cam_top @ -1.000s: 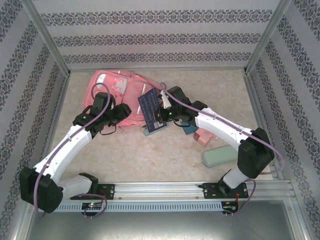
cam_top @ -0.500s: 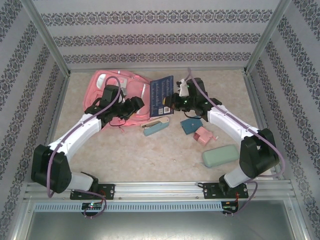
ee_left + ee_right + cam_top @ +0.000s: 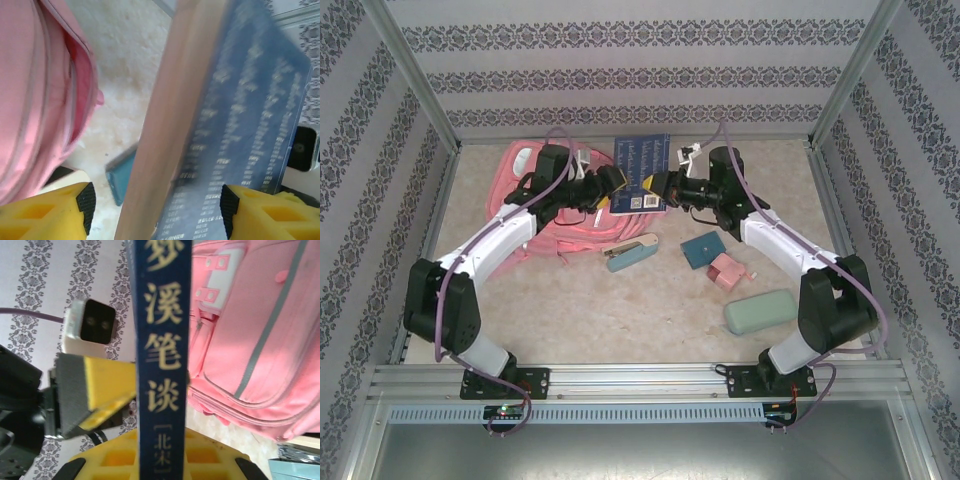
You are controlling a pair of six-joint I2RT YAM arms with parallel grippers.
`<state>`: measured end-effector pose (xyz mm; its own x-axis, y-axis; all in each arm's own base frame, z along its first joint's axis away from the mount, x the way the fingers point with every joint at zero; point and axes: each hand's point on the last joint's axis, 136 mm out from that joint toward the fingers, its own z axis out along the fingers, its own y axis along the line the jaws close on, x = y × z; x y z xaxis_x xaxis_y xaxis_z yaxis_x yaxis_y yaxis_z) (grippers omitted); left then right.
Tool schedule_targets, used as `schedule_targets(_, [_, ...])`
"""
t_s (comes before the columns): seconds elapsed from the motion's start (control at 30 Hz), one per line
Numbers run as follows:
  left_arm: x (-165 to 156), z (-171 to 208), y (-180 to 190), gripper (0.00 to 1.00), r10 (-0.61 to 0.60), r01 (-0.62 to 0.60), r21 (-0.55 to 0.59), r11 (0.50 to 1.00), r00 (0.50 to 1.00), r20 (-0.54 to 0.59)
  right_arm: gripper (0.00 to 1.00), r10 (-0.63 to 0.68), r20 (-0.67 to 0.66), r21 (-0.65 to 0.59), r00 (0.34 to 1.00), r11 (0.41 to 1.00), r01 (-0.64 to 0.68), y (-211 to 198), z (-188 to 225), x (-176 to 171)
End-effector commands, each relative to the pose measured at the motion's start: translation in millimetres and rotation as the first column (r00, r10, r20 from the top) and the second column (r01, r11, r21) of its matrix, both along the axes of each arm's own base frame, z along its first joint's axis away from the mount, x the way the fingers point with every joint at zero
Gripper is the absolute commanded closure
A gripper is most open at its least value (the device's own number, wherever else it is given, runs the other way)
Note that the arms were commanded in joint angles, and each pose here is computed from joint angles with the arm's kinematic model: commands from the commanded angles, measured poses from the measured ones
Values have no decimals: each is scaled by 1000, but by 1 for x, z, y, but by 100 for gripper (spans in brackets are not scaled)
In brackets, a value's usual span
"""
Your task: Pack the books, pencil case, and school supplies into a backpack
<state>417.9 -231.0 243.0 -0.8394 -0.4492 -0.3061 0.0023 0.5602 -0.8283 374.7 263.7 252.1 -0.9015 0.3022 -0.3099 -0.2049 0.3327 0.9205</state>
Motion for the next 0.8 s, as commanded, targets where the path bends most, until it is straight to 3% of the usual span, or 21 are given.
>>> schedule_targets(0.0, [11, -13, 18, 34, -10, 8, 188, 982, 1000, 10, 100, -38, 84, 34, 996, 999, 36, -16, 25, 1])
schedule_targets(0.2, [39, -55, 40, 49, -20, 38, 467, 884, 999, -44, 100, -74, 90, 36, 993, 997, 71, -32, 30, -1])
schedule_targets(0.37, [58, -84, 42, 54, -65, 92, 684, 724, 996, -65, 100, -107, 84, 34, 991, 994, 104, -46, 29, -6])
schedule_targets(0.53, [69, -112, 29, 53, -123, 156, 801, 579, 987, -103, 100, -138, 78, 33, 987, 990, 136, -58, 28, -10])
schedule_targets(0.67, [71, -138, 13, 51, -172, 212, 838, 503, 975, -144, 100, -155, 70, 27, 985, 988, 154, -64, 24, -14])
schedule_targets(0.77, [70, -156, 9, 51, -191, 242, 885, 398, 965, -178, 100, -164, 64, 27, 984, 986, 163, -67, 22, -15])
